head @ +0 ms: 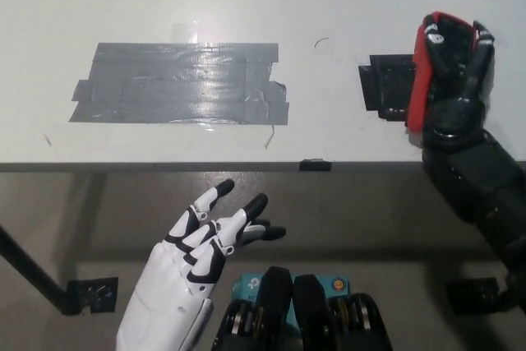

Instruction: The robot first picks the multimeter with right hand and then unfolds the black stand on the back of it using left hand

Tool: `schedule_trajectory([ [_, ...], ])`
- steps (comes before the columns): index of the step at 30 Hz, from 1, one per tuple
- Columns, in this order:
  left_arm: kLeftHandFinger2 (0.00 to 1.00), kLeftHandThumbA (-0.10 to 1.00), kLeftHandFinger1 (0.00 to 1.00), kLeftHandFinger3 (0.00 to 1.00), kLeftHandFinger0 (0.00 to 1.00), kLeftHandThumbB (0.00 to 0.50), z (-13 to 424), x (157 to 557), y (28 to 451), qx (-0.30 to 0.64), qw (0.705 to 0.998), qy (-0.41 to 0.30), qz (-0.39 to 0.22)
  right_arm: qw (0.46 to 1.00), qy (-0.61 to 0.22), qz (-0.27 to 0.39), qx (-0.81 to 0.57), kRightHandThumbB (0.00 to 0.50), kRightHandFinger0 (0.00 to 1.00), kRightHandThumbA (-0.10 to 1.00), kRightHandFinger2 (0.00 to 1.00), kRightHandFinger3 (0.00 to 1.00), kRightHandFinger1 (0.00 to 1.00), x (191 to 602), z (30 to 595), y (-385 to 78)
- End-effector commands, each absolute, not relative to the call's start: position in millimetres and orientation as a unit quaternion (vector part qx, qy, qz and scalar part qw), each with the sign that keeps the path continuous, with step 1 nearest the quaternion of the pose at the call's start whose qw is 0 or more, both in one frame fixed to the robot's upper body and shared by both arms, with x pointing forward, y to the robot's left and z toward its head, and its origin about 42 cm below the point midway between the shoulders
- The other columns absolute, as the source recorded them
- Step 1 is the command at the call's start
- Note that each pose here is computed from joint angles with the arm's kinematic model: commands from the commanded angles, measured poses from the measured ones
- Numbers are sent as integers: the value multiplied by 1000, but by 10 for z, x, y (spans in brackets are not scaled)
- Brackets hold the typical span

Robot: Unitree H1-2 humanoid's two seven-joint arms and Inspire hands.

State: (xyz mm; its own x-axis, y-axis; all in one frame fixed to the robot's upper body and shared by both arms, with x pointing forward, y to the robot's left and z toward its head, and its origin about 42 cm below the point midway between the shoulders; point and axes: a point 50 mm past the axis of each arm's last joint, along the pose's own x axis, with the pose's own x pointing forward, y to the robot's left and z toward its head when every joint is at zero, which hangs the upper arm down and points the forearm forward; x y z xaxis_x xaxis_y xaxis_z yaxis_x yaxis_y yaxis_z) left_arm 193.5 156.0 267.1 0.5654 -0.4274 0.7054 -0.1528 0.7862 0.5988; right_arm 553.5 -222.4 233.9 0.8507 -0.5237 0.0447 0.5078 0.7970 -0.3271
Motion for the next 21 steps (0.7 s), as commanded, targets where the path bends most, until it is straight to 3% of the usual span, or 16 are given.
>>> schedule_trajectory([
  [1, 668, 1000, 673, 1000, 1000, 203, 2667, 1828, 1535, 299, 816, -486, -94, 867, -302, -220, -329, 190, 0, -100, 777, 851, 281, 5882, 4391, -1881],
  [3, 666, 1000, 672, 1000, 1000, 204, 2663, 1837, 1533, 298, 815, -488, -93, 867, -291, -210, -347, 198, 0, -100, 794, 881, 292, 5901, 4328, -1867],
  [4, 664, 1000, 674, 1000, 1000, 205, 2661, 1835, 1538, 297, 816, -487, -94, 863, -271, -208, -371, 244, 0, -100, 795, 884, 318, 5920, 4267, -1846],
  [5, 664, 1000, 673, 1000, 1000, 204, 2663, 1832, 1543, 298, 816, -486, -94, 864, -265, -201, -377, 248, 0, -100, 786, 877, 323, 5929, 4212, -1852],
  [7, 667, 1000, 674, 1000, 1000, 209, 2669, 1829, 1553, 301, 816, -484, -96, 869, -244, -185, -389, 240, 0, -100, 781, 817, 305, 5946, 4069, -1853],
  [8, 661, 1000, 656, 1000, 1000, 204, 2667, 1840, 1559, 300, 816, -486, -95, 879, -202, -149, -406, 218, 24, -100, 804, 825, 362, 5974, 3949, -1848],
  [9, 660, 1000, 654, 1000, 1000, 204, 2668, 1840, 1560, 299, 816, -486, -96, 883, -187, -137, -407, 216, 9, -100, 688, 770, 323, 5982, 3905, -1850],
  [10, 652, 1000, 640, 1000, 1000, 210, 2661, 1838, 1563, 295, 818, -484, -95, 889, -119, -103, -429, 242, 210, 30, 746, 715, 482, 6013, 3789, -1833],
  [11, 645, 1000, 629, 1000, 1000, 204, 2662, 1850, 1559, 294, 818, -485, -94, 894, -70, -65, -437, 322, 577, 309, 1000, 1000, 886, 6032, 3732, -1827],
  [12, 640, 1000, 618, 1000, 1000, 203, 2661, 1850, 1560, 292, 819, -485, -95, 900, -27, -15, -434, 398, 926, 441, 1000, 1000, 1000, 6039, 3638, -1826],
  [13, 641, 1000, 615, 1000, 1000, 205, 2659, 1844, 1568, 293, 819, -483, -97, 896, -2, 22, -444, 453, 1000, 487, 1000, 1000, 1000, 6026, 3493, -1837],
  [14, 643, 1000, 614, 1000, 1000, 204, 2663, 1847, 1571, 294, 818, -484, -97, 894, 4, 27, -447, 481, 1000, 491, 1000, 1000, 1000, 6020, 3443, -1848],
  [15, 648, 1000, 608, 1000, 1000, 200, 2667, 1854, 1576, 296, 817, -485, -97, 895, 15, 31, -445, 460, 921, 542, 1000, 1000, 1000, 6006, 3344, -1860],
  [16, 657, 1000, 612, 1000, 1000, 202, 2668, 1863, 1584, 297, 816, -485, -98, 894, 35, 38, -444, 466, 902, 590, 1000, 1000, 1000, 5988, 3225, -1874],
  [17, 659, 1000, 613, 1000, 1000, 200, 2667, 1872, 1588, 297, 815, -487, -99, 890, 52, 49, -451, 474, 1000, 617, 1000, 1000, 1000, 5973, 3138, -1889],
  [21, 639, 1000, 595, 1000, 1000, 195, 2653, 1894, 1611, 296, 815, -489, -97, 889, 105, 90, -437, 491, 1000, 621, 1000, 1000, 1000, 5912, 2859, -1924],
])
